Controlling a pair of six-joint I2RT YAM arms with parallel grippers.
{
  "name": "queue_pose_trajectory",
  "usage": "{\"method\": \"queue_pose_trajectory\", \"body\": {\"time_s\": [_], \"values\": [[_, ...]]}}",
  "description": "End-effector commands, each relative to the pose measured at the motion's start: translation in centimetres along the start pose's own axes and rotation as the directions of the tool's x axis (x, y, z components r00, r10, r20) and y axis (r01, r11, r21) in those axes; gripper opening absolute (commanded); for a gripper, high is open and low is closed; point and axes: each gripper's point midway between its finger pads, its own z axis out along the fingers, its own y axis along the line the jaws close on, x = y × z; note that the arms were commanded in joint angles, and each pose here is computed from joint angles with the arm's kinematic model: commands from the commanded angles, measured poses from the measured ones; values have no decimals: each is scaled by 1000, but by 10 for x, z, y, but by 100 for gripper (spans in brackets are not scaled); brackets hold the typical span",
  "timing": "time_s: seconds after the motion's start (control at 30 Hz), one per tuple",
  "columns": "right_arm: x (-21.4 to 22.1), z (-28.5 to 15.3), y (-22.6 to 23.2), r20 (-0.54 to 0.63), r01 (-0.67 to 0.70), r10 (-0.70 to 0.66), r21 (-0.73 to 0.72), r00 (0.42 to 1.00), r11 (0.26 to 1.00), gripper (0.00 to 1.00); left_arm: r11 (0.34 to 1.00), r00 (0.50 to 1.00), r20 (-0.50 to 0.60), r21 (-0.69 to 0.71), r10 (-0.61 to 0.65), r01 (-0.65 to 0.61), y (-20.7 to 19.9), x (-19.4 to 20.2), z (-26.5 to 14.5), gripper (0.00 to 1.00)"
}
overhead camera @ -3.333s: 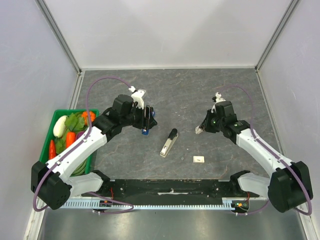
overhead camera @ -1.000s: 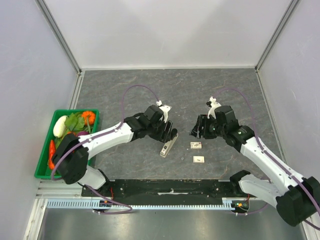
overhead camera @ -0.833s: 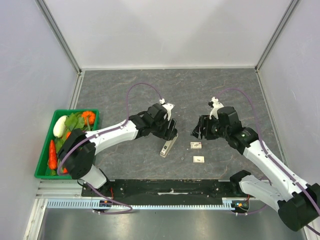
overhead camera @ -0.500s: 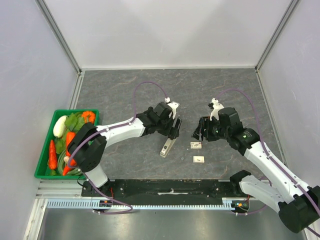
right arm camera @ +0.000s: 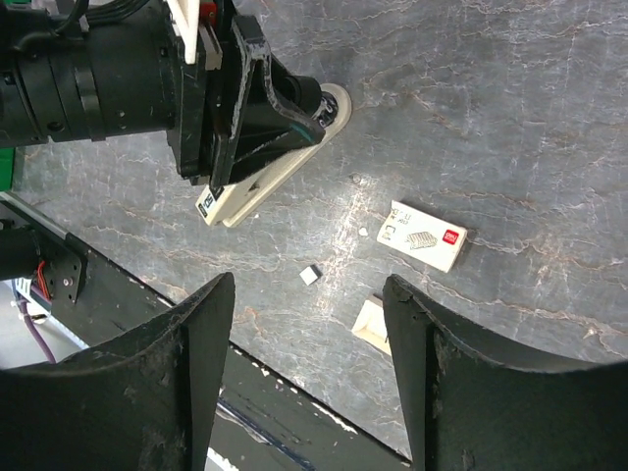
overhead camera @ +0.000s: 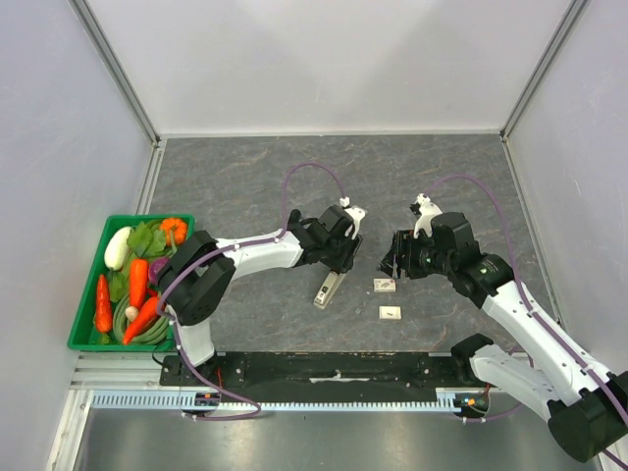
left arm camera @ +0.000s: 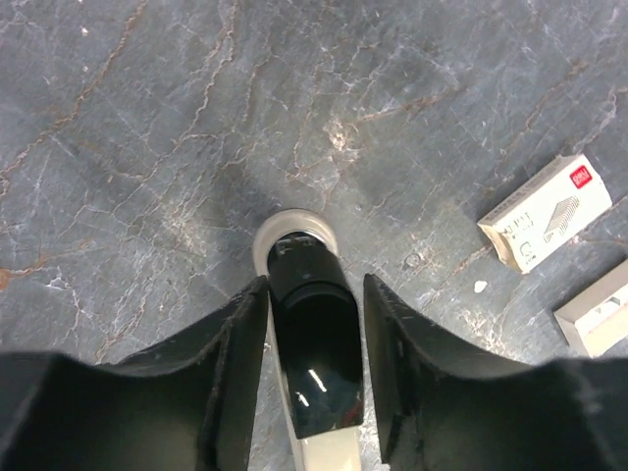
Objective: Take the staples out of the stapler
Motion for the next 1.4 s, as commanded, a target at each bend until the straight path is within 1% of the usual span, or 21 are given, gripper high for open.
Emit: {"method": "queue_pose_trajectory", "body": {"time_s": [0.0, 0.1, 0.13, 0.17, 0.3, 0.4, 0.5, 0.6, 0.7, 0.8, 0.87, 0.93, 1.03, 1.1, 1.17, 1.23, 1.37], "values": [[-2, -3, 4, 8, 27, -27, -14, 1000, 1000, 69, 997, 996, 61, -51, 65, -62, 5, -24, 0, 44], [-1, -2, 3, 3, 26, -26, -12, 1000, 1000, 68, 995, 995, 59, -67, 83, -79, 7, -24, 0, 30], [-2, -3, 4, 8, 26, -26, -14, 1000, 1000, 68, 994, 994, 62, -76, 86, -82, 9, -25, -1, 15], [-3, -3, 4, 10, 28, -28, -13, 1000, 1000, 68, 993, 994, 62, -85, 88, -83, 11, -26, -2, 2], [-9, -5, 6, 23, 36, -35, -13, 999, 999, 67, 989, 987, 111, -98, 118, -107, 10, -43, -18, 2], [-21, -9, 10, 50, 56, -56, -17, 997, 998, 67, 987, 975, 160, -62, 154, -146, -1, -63, -44, 2], [-34, -11, 14, 74, 87, -86, -10, 994, 996, 67, 978, 962, 187, 18, 199, -206, -20, -79, -75, 2], [-48, -12, 19, 106, 105, -103, -18, 989, 994, 67, 952, 947, 221, 148, 234, -270, -45, -86, -109, 2], [-65, -18, 32, 154, 138, -128, -58, 980, 989, 67, 909, 925, 270, 250, 266, -334, -64, -92, -145, 2], [-80, -25, 45, 174, 202, -185, -89, 967, 975, 66, 852, 907, 319, 357, 273, -382, -75, -92, -180, 2], [-87, -31, 60, 172, 248, -222, -146, 960, 958, 66, 815, 904, 341, 427, 258, -393, -78, -90, -199, 2], [-97, -41, 80, 196, 296, -255, -217, 947, 930, 64, 774, 898, 368, 485, 243, -408, -81, -84, -218, 2], [-97, -49, 100, 188, 346, -299, -313, 935, 885, 61, 714, 888, 391, 549, 241, -435, -88, -73, -236, 2], [-93, -56, 112, 183, 374, -327, -380, 927, 846, 61, 679, 883, 403, 581, 240, -450, -93, -66, -246, 2], [-85, -62, 125, 173, 392, -352, -449, 920, 803, 61, 628, 876, 419, 622, 237, -467, -101, -60, -260, 2], [-81, -70, 135, 178, 409, -371, -492, 911, 769, 61, 590, 870, 433, 648, 235, -482, -106, -55, -269, 2], [-71, -81, 146, 178, 438, -410, -537, 894, 721, 61, 570, 864, 447, 657, 234, -494, -108, -50, -277, 2]]}}
